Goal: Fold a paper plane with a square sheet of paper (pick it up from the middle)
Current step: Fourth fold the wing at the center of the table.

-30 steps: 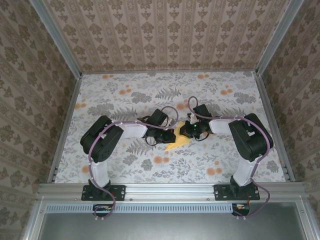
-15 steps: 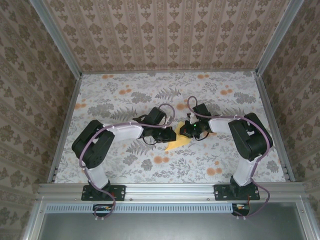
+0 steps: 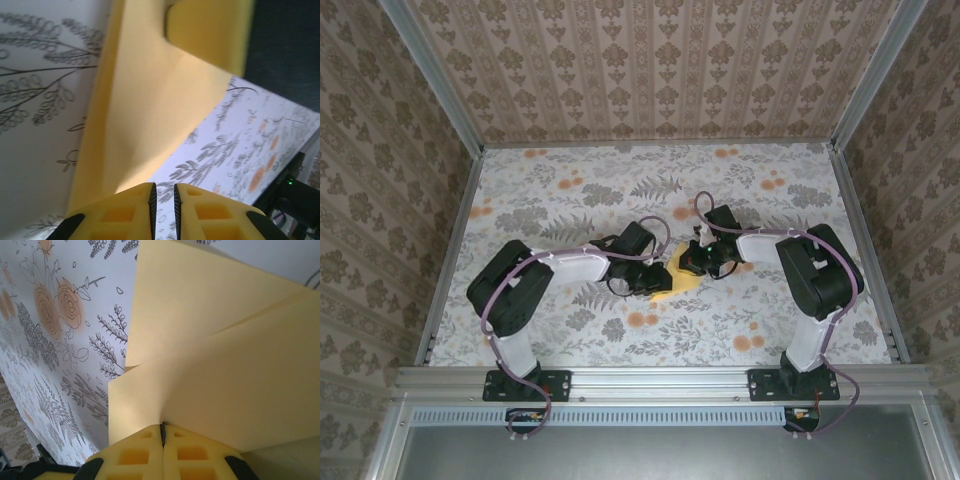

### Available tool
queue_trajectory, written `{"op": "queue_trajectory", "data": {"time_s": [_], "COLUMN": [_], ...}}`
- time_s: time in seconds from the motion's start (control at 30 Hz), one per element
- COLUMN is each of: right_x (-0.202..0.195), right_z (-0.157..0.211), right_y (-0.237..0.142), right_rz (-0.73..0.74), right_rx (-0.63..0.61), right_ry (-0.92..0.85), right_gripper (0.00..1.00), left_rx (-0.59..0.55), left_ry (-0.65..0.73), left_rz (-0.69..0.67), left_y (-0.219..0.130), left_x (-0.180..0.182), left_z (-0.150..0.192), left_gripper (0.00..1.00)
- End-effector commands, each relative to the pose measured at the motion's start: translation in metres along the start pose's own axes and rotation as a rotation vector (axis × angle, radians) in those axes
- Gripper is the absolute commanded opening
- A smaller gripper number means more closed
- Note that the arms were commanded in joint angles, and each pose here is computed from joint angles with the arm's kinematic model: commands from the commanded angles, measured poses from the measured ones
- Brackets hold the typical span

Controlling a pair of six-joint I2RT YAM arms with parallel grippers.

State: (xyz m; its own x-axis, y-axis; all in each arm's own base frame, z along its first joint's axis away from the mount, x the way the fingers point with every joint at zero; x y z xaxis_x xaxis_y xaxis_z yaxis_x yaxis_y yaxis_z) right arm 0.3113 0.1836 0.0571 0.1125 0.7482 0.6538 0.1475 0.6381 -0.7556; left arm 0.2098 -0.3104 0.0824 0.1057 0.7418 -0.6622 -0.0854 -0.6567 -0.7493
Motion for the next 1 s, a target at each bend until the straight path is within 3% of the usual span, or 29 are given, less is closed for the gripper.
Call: {"op": "queue_trajectory", "data": {"time_s": [0.0,0.67,0.97], "right_x": [-0.041,-0.047,-0.048], "right_z": [0.014,0.017,0.016], "right_y": [0.014,0.016,0.017], "right_rz": [0.177,0.213,0.215], "right_rx": [0.052,0.066,0.066], "right_ry": [0.078,0.09,0.095], "right_gripper": [0.05,0.05,0.05], "left_rx": [0.025,0.009,-0.041], "left_ry": [-0.05,-0.068,0.078], "left_rz": [-0.074,-0.105,-0.069], "left_y": [0.004,-0.002,-0.02], "left_x": [0.017,0.033,0.005], "left_z": [0.005,0.005,0.008], "left_gripper": [0.19,0.18,0.2]}}
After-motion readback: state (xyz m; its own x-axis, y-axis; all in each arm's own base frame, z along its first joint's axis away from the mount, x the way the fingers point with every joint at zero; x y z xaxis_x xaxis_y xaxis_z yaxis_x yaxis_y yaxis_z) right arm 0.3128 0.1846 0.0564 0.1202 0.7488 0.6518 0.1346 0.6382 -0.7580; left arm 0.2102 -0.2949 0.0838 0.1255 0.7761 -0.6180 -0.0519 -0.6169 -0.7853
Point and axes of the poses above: each hand's point on the last joint's axis, 136 mm out from that joint toward the fingers, its own y axis out along the fingers, its own x axis along the line the jaws close on, z = x × y, the point moved 6 cm from there along -y, back along the fingers, and after that the axes turned 1 degree about -y, right-handed, at the moved point
